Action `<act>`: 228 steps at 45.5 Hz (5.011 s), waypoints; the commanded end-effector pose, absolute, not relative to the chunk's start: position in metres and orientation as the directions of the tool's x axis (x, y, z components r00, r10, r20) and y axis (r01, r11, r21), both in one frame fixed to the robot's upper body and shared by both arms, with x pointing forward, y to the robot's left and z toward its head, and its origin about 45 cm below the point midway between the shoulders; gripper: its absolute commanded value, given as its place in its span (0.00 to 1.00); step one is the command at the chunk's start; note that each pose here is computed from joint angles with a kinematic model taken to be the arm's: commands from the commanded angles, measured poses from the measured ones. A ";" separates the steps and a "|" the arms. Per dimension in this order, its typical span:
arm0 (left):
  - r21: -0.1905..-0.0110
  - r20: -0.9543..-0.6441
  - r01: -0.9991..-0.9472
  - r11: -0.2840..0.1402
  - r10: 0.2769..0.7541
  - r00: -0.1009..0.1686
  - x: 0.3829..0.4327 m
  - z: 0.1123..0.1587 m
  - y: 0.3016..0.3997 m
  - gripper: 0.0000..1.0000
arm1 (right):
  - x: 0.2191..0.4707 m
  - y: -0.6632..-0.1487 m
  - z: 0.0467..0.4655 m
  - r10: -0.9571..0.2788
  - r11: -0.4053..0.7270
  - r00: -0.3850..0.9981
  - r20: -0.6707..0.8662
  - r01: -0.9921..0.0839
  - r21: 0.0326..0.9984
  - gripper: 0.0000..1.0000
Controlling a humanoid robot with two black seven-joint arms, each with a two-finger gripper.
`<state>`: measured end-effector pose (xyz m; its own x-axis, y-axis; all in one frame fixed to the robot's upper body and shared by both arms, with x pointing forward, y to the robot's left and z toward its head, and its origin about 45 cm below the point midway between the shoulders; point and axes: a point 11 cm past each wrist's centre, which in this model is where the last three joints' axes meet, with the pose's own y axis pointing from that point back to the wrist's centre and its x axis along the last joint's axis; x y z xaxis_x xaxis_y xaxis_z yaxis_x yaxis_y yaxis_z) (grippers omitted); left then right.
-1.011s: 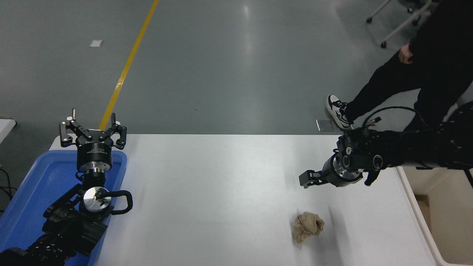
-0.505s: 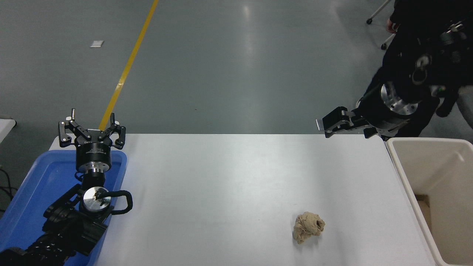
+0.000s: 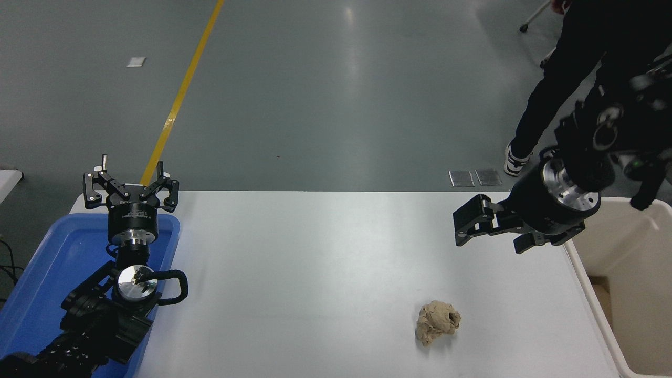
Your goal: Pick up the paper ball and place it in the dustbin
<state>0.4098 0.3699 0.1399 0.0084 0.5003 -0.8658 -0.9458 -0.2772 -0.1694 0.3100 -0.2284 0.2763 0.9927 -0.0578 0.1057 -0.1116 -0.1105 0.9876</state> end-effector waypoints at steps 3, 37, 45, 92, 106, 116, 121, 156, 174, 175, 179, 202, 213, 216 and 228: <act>-0.171 -0.865 -0.947 -0.273 0.501 0.012 0.4100 0.1402 0.3690 0.99 | 0.298 -0.206 0.182 -0.023 -0.114 0.992 0.126 -0.127 0.985 1.00; -0.169 -0.866 -0.948 -0.271 0.500 0.012 0.4101 0.1399 0.3681 0.99 | 0.298 -0.211 0.079 -0.001 -0.069 0.971 0.241 -0.240 0.968 0.96; -0.169 -0.866 -0.948 -0.271 0.500 0.012 0.4101 0.1399 0.3681 0.99 | 0.295 -0.214 0.076 -0.003 -0.064 0.969 0.248 -0.248 0.967 0.43; -0.170 -0.863 -0.947 -0.272 0.505 0.010 0.4095 0.1403 0.3712 0.99 | 0.332 -0.256 0.415 -0.020 -0.071 0.900 0.435 -0.436 0.897 0.00; -0.171 -0.863 -0.946 -0.274 0.506 0.010 0.4094 0.1407 0.3722 0.99 | 0.316 -0.242 0.490 0.060 -0.088 0.879 0.472 -0.466 0.880 0.00; -0.171 -0.863 -0.946 -0.274 0.506 0.010 0.4094 0.1407 0.3722 0.99 | 0.324 -0.265 0.482 0.042 -0.024 0.884 0.465 -0.464 0.885 0.00; -0.171 -0.862 -0.947 -0.273 0.506 0.010 0.4094 0.1406 0.3720 0.99 | 0.331 -0.306 0.471 -0.003 0.048 0.886 0.464 -0.463 0.885 0.00; -0.172 -0.864 -0.946 -0.274 0.504 0.011 0.4099 0.1410 0.3713 0.99 | 0.282 -0.613 0.154 -0.385 0.532 0.658 0.647 -0.414 0.738 0.00; -0.170 -0.865 -0.947 -0.274 0.502 0.010 0.4100 0.1404 0.3699 0.99 | 0.272 -0.580 0.099 -0.481 0.492 0.613 0.627 -0.403 0.772 0.00; -0.174 -0.864 -0.946 -0.274 0.504 0.013 0.4104 0.1416 0.3711 0.99 | 0.273 -0.580 0.100 -0.479 0.493 0.612 0.629 -0.405 0.770 0.00; -0.172 -0.864 -0.946 -0.274 0.504 0.011 0.4099 0.1410 0.3713 0.99 | 0.274 -0.580 0.101 -0.478 0.494 0.610 0.632 -0.408 0.768 0.00; -0.174 -0.863 -0.946 -0.274 0.504 0.013 0.4104 0.1417 0.3711 0.99 | 0.280 -0.578 0.103 -0.474 0.492 0.606 0.638 -0.419 0.763 0.00; -0.173 -0.865 -0.946 -0.273 0.502 0.013 0.4105 0.1411 0.3696 0.99 | 0.279 -0.578 0.103 -0.472 0.491 0.609 0.637 -0.419 0.764 0.00; -0.174 -0.864 -0.946 -0.274 0.504 0.013 0.4104 0.1417 0.3711 0.99 | 0.279 -0.578 0.103 -0.472 0.491 0.609 0.637 -0.419 0.764 0.00; -0.173 -0.865 -0.946 -0.273 0.502 0.013 0.4105 0.1411 0.3696 0.99 | 0.280 -0.579 0.104 -0.471 0.493 0.608 0.639 -0.420 0.762 0.00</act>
